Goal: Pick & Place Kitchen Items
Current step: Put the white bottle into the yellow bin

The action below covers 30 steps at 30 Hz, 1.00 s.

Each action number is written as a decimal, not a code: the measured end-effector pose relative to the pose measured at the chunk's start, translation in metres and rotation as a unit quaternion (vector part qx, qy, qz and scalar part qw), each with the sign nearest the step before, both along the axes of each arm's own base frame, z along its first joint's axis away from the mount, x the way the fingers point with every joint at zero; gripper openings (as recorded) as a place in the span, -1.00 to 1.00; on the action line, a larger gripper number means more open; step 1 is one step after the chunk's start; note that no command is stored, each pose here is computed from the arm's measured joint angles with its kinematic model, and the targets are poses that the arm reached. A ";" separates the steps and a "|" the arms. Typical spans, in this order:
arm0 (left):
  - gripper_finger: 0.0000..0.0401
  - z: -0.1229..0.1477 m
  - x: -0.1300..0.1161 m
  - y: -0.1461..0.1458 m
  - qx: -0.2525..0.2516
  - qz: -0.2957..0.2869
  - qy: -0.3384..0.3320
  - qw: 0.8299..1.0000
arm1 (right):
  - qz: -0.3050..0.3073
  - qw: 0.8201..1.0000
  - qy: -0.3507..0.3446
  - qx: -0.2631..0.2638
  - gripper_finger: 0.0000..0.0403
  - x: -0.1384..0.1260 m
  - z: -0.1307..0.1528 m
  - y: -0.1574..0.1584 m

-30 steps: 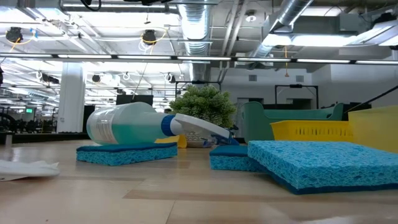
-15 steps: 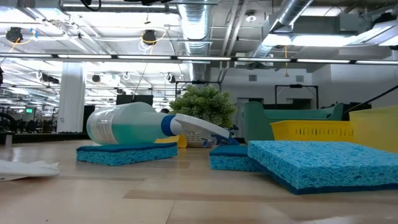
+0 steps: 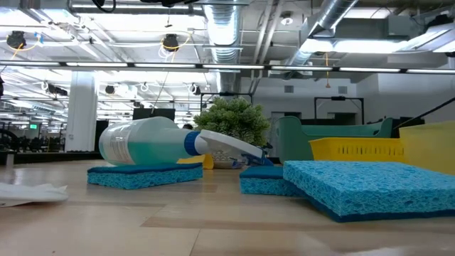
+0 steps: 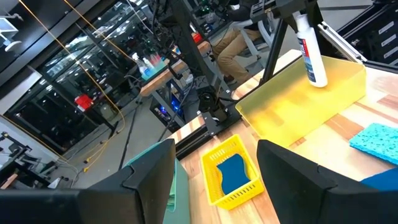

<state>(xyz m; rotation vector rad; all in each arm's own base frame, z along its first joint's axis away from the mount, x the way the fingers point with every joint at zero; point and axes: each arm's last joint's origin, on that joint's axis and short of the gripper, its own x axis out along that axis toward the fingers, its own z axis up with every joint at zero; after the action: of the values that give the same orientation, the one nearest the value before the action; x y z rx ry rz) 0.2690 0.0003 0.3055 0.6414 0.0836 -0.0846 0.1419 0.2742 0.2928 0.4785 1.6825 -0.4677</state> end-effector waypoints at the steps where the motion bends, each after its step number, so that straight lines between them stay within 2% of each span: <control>1: 0.11 0.000 0.000 0.000 0.000 0.000 0.000 1.000 | 0.000 1.000 0.000 -0.001 -0.46 -0.001 0.000 0.000; 11: 0.11 0.000 0.000 0.000 0.000 0.000 0.000 1.000 | -0.014 1.000 0.015 0.002 -0.45 -0.003 0.000 0.001; 20: 0.11 0.000 0.000 0.000 0.000 0.000 0.000 1.000 | -0.044 0.999 0.028 -0.001 0.15 -0.002 0.000 0.000; 23: 0.11 0.000 0.000 0.000 0.000 0.000 0.000 1.000 | -0.049 0.998 0.030 -0.005 0.21 -0.002 0.000 -0.001; 30: 0.11 0.000 0.000 0.000 0.000 0.000 0.000 1.000 | -0.050 0.997 0.044 -0.033 0.23 -0.005 0.001 -0.006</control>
<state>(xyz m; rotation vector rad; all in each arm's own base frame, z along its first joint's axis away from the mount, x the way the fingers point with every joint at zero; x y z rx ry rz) 0.2690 0.0004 0.3054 0.6413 0.0840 -0.0845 0.1370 0.2678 0.2937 0.5001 1.7269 -0.6233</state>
